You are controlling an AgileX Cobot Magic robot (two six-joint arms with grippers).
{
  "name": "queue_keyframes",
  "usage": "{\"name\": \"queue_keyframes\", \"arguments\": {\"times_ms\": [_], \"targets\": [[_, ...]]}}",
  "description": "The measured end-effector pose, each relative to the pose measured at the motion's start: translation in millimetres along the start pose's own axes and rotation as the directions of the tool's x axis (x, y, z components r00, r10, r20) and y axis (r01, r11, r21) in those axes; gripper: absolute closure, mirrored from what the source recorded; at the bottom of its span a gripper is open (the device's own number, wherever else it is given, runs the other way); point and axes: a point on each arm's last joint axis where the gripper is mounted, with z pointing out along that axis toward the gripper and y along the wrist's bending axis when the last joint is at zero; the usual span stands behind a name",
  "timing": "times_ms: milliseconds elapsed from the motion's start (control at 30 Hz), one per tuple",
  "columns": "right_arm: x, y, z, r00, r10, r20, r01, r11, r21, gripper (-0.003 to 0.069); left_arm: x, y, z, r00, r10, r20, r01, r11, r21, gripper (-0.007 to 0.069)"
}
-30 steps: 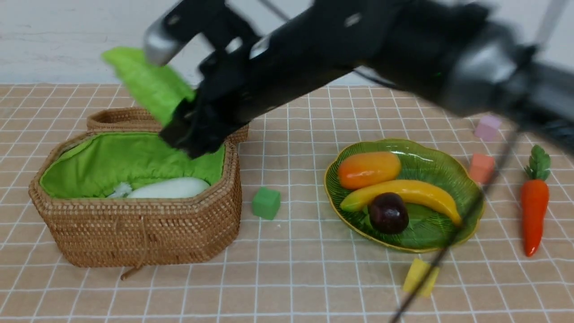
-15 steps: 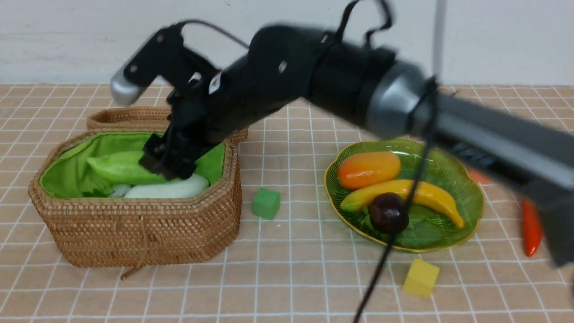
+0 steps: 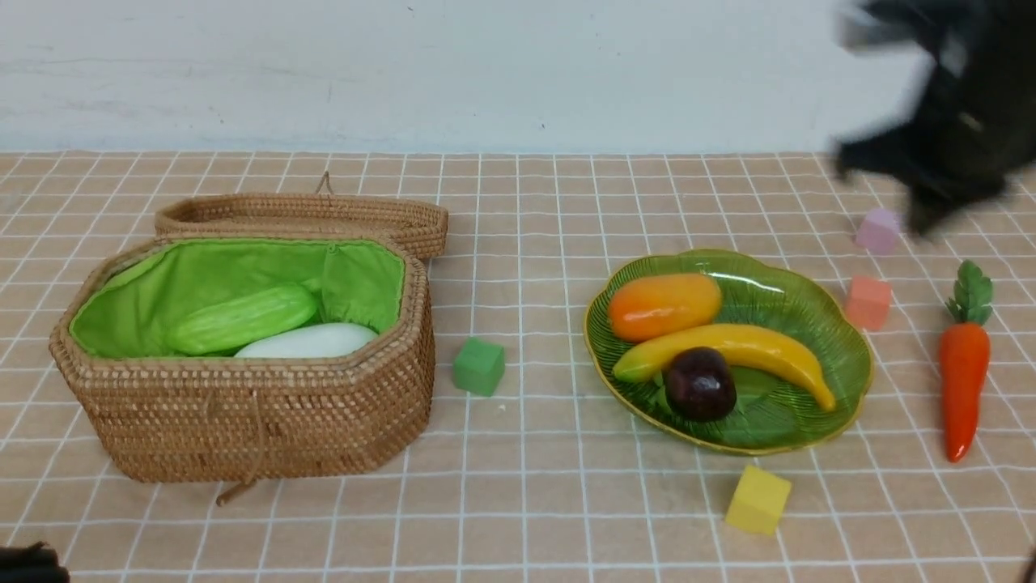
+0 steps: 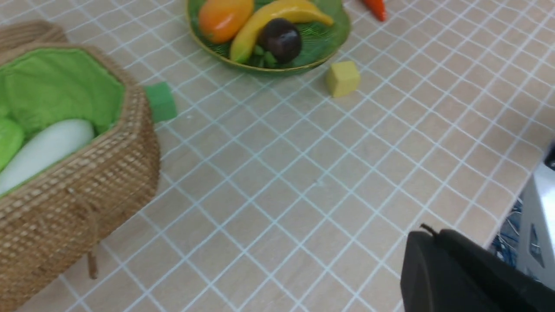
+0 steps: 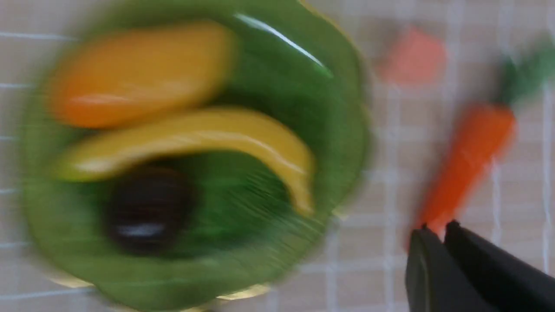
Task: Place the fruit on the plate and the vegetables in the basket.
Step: Use the right arm to grab a carrot and put it into the left basket
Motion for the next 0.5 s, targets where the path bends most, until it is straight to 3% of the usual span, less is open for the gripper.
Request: {"name": "queue_keyframes", "arguments": {"times_ms": [133, 267, 367, 500], "targets": [[14.1, -61.0, 69.3, 0.946, 0.299, -0.123, -0.298, 0.954, 0.026, 0.0358, -0.1, -0.1, 0.0, 1.0, 0.005, 0.002, -0.005, 1.0, 0.001, 0.0638], [16.8, -77.3, 111.2, 0.914, 0.366, -0.176, -0.377, 0.926, -0.034, 0.0169, -0.2, -0.1, 0.0, 1.0, 0.006, 0.002, -0.006, 1.0, 0.001, 0.0638], [14.8, -75.2, 133.2, 0.919, 0.35, -0.18, -0.368, 0.927, -0.071, 0.0107, -1.1, -0.1, 0.0, 1.0, 0.006, 0.012, -0.006, 1.0, 0.001, 0.0638], [13.9, -73.7, 156.4, 0.921, 0.347, -0.18, -0.364, 0.928, -0.078, 0.0111, -1.7, -0.1, 0.0, 1.0, 0.006, 0.018, -0.006, 1.0, 0.002, 0.0638]]}}
